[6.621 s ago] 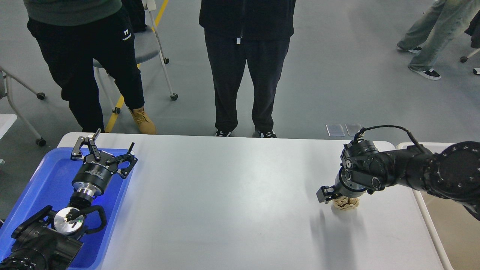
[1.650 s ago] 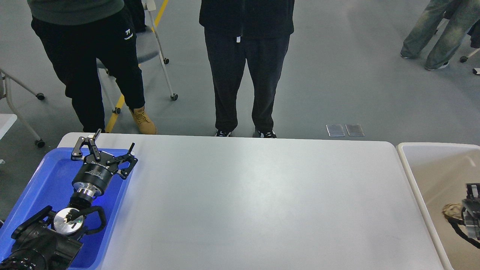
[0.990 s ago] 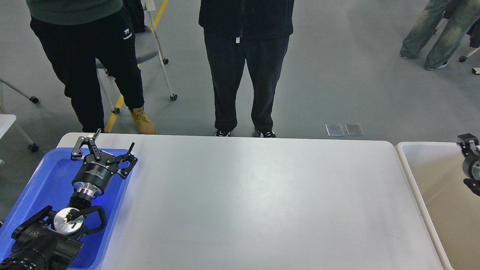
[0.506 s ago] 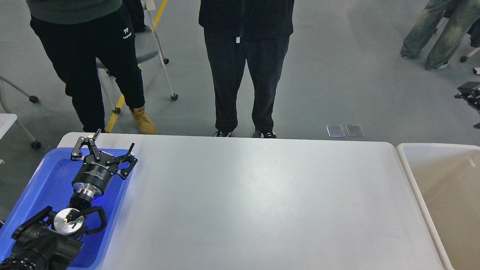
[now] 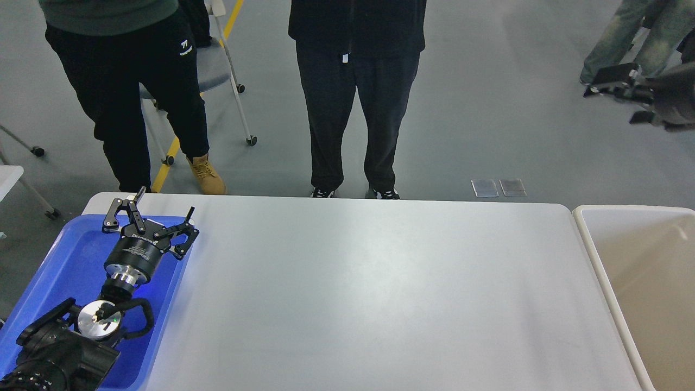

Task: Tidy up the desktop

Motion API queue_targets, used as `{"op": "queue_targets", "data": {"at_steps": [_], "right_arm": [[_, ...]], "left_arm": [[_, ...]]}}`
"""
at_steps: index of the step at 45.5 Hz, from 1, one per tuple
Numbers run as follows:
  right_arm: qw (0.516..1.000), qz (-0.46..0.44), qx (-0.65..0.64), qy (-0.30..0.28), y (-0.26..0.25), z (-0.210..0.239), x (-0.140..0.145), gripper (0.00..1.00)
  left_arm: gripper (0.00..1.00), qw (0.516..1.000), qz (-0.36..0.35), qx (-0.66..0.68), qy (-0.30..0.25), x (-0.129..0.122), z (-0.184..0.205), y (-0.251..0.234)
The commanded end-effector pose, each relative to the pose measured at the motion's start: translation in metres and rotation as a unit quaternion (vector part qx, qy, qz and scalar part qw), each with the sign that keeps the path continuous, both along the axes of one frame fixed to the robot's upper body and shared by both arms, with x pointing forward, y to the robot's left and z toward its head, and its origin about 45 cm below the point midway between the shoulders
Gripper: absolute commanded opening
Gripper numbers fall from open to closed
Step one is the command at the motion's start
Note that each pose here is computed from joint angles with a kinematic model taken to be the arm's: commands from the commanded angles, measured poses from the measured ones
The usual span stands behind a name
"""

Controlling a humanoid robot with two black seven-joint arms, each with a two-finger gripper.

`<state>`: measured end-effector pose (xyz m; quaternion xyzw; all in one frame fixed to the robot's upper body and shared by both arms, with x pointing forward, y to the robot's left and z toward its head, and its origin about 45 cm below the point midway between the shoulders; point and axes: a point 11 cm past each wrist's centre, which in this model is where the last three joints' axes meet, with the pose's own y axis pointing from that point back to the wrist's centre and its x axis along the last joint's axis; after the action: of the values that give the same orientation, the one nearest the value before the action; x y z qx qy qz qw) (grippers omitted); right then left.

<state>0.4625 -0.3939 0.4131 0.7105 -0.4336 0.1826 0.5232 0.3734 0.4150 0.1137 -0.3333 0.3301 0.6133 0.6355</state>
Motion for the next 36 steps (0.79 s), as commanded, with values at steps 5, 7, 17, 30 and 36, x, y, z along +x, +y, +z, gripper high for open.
{"op": "queue_targets", "data": {"at_steps": [5, 7, 17, 30, 36], "right_arm": [[0.995, 0.086, 0.031, -0.035, 0.118, 0.003, 0.016, 0.99], [0.995, 0.073, 0.055, -0.043, 0.126, -0.003, 0.023, 0.99], [0.972, 0.007, 0.226, -0.06, 0.179, -0.048, 0.06, 0.99], [0.893, -0.127, 0.427, -0.054, 0.163, -0.09, 0.073, 1.0], [0.846, -0.194, 0.495, -0.046, 0.142, -0.12, 0.072, 1.0]], "left_arm": [[1.0, 1.0, 0.0, 0.0, 0.0, 0.0, 0.0, 0.0], [1.0, 1.0, 0.0, 0.0, -0.001, 0.001, 0.001, 0.0], [1.0, 1.0, 0.0, 0.0, 0.0, 0.0, 0.0, 0.0], [1.0, 1.0, 0.0, 0.0, -0.001, 0.001, 0.001, 0.0], [1.0, 1.0, 0.0, 0.0, -0.001, 0.001, 0.0, 0.0]]}}
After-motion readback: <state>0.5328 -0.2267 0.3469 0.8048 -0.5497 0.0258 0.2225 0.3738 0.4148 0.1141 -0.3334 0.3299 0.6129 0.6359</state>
